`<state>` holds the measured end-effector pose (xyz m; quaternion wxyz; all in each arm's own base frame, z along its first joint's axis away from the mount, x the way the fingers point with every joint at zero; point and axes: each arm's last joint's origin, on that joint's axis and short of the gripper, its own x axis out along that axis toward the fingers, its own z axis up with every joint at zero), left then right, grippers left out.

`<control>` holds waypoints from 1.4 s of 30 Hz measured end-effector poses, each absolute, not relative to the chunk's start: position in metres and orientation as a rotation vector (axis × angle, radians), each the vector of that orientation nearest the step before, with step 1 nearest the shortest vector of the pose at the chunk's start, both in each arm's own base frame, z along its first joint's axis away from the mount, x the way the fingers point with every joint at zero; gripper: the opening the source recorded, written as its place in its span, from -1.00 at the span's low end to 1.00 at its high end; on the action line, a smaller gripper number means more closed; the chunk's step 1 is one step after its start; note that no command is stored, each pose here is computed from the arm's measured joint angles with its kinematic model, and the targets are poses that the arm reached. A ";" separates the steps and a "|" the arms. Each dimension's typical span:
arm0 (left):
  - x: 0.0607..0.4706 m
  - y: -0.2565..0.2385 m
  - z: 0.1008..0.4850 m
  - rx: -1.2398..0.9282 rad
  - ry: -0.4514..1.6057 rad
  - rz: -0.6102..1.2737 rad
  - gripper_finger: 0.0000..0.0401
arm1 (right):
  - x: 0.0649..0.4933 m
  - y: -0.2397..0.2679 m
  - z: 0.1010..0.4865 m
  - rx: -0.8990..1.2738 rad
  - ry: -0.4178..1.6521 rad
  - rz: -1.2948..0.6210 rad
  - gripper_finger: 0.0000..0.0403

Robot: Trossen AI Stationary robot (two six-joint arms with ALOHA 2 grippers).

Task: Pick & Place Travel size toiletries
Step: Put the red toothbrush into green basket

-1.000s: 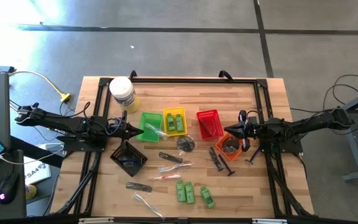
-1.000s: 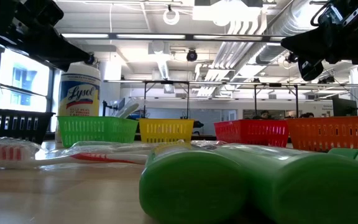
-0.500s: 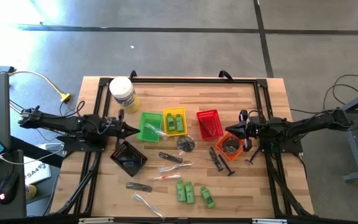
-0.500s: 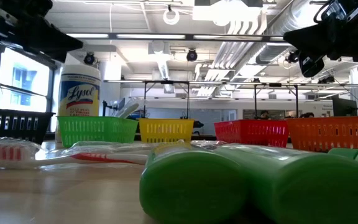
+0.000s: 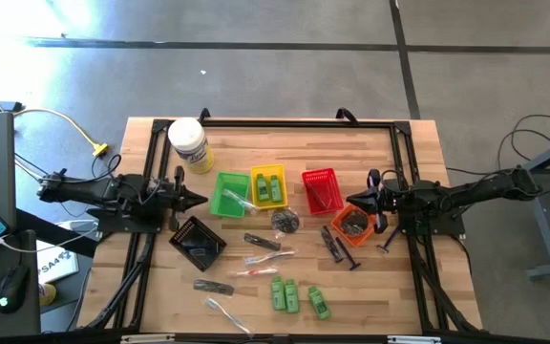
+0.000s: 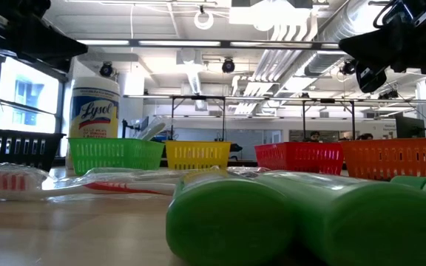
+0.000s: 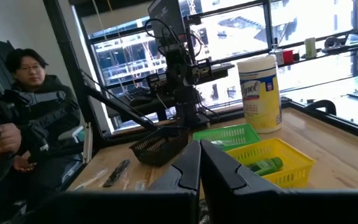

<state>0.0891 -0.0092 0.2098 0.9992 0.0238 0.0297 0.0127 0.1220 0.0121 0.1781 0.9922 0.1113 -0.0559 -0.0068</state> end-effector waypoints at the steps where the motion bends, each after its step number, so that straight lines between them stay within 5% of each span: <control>1: 0.089 -0.009 0.210 0.056 0.062 0.022 -1.00 | 0.122 0.012 0.178 0.223 -0.111 -0.004 -0.99; 42: 0.093 -0.014 0.211 -0.007 0.054 -0.105 -1.00 | 0.124 0.013 0.175 0.276 -0.076 -0.002 -0.99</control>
